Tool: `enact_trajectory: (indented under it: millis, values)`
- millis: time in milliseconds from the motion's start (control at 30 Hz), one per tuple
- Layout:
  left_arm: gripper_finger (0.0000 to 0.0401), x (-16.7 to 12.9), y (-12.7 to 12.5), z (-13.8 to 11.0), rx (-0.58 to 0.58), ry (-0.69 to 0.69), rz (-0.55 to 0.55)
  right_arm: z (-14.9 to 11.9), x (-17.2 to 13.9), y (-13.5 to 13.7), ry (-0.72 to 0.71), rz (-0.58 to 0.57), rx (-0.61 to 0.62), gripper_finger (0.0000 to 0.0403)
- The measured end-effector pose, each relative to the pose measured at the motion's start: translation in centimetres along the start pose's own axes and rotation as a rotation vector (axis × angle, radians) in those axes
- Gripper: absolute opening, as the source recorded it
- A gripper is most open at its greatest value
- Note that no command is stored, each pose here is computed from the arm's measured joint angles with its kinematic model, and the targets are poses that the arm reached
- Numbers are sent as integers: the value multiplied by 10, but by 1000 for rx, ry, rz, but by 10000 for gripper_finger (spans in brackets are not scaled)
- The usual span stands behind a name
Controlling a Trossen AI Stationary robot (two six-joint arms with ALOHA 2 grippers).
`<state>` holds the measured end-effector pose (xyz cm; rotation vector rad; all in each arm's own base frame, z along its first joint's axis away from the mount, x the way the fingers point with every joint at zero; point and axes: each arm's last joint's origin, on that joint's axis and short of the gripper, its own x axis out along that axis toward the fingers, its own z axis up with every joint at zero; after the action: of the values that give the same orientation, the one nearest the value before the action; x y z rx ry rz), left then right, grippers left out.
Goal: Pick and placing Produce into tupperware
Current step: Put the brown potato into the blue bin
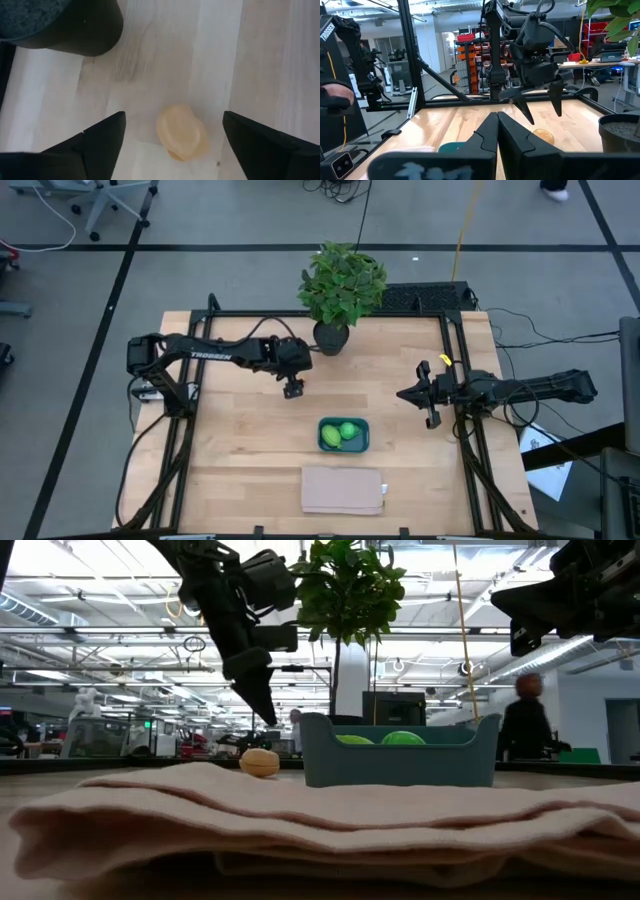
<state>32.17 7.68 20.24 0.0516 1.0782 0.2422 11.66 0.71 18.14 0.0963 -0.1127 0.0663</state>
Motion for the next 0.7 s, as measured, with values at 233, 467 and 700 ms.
enact_trajectory:
  millis: [233, 467, 700]
  values:
    - [394, 1, 2, -1, -47, 6, 65, 0, 0, 0, 0, 0, 0, 0]
    - [399, 1, 2, -2, -83, 11, 64, 0, 0, 0, 1, -1, 0, 0]
    - [399, 3, -2, -4, -101, 3, 31, -1, 0, 0, 8, -1, 0, 0]
